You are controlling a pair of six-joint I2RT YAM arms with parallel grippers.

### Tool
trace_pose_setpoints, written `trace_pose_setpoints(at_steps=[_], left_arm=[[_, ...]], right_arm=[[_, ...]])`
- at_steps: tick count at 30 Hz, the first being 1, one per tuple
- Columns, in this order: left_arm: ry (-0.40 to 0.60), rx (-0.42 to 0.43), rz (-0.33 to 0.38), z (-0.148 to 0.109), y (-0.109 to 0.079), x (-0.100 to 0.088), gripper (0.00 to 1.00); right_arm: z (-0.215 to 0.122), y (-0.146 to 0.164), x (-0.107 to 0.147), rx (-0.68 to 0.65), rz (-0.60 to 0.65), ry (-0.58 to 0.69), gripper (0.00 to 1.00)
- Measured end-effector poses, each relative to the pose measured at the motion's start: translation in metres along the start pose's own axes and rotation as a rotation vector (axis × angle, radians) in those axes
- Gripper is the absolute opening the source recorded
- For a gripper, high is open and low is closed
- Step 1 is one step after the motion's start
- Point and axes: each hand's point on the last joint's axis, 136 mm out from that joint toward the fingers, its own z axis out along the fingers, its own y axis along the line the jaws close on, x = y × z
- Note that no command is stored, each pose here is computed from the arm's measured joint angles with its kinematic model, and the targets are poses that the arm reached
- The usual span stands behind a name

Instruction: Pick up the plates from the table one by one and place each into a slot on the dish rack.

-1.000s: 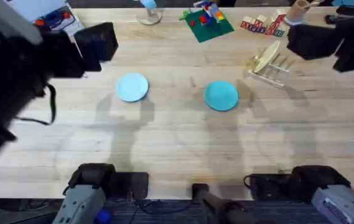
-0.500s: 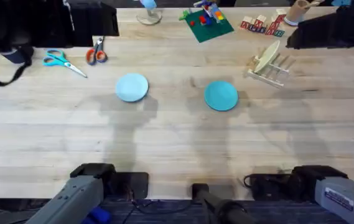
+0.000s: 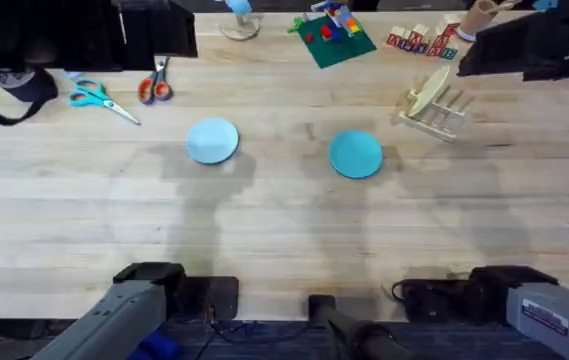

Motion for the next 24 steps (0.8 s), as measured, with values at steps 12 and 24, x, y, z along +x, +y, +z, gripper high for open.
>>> trace_pose_setpoints(at_steps=[12,24], left_arm=[[-0.048,0.003,0.004,-0.001,-0.001,-0.012,0.993],[-0.050,0.004,0.002,-0.001,-0.001,-0.012,0.380]], right_arm=[[0.000,0.000,0.000,0.000,0.003,-0.001,0.996],[0.000,0.000,-0.007,-0.001,-0.003,-0.029,0.996]])
